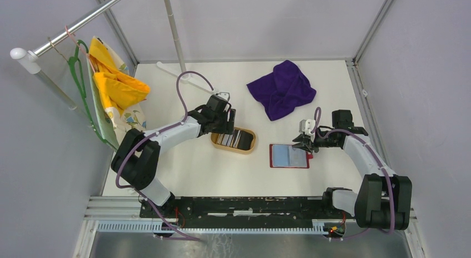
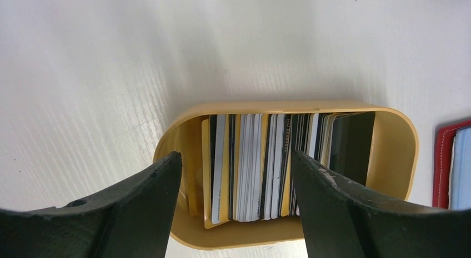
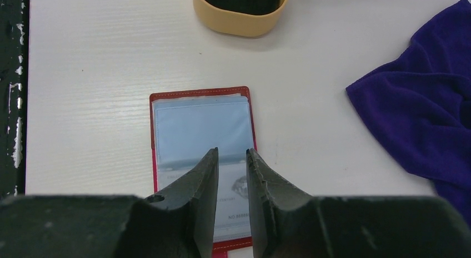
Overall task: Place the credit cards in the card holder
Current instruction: Pick up the credit card from the storage box.
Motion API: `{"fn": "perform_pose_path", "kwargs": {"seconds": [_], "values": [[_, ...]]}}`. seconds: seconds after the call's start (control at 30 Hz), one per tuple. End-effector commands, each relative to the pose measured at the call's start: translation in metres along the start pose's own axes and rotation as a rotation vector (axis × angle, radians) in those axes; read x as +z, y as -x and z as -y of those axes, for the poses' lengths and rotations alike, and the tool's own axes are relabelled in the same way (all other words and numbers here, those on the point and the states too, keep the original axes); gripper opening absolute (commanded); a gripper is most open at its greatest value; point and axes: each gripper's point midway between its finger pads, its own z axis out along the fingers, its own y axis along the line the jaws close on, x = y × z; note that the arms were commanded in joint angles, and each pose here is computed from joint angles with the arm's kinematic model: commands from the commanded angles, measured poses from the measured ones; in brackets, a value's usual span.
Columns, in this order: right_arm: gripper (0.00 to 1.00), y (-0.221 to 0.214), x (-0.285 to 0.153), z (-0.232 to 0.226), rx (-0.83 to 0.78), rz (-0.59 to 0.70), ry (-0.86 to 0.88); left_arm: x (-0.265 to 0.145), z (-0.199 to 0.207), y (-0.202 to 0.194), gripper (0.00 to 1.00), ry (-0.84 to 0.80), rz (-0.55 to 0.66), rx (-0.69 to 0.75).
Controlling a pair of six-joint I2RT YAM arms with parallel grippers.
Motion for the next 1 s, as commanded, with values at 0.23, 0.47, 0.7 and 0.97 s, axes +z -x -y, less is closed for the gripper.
{"fn": "perform_pose_path", "kwargs": {"seconds": [0.23,0.47,0.7,0.97], "values": [[0.3,0.011,0.002,-0.003,-0.022,0.052,0.014,0.002,0.0,-0.005,0.8,-0.019,-0.024,0.033],[0.3,0.011,0.002,-0.003,-0.022,0.053,0.014,0.003,-0.002,-0.014,0.81,-0.01,-0.044,0.024],[0.3,0.011,0.002,-0.003,-0.023,0.053,0.015,0.009,0.004,-0.026,0.84,-0.031,-0.076,0.026],[0.3,0.012,0.001,-0.003,-0.025,0.055,0.014,0.007,0.018,-0.029,0.79,-0.113,-0.079,0.009]]}}
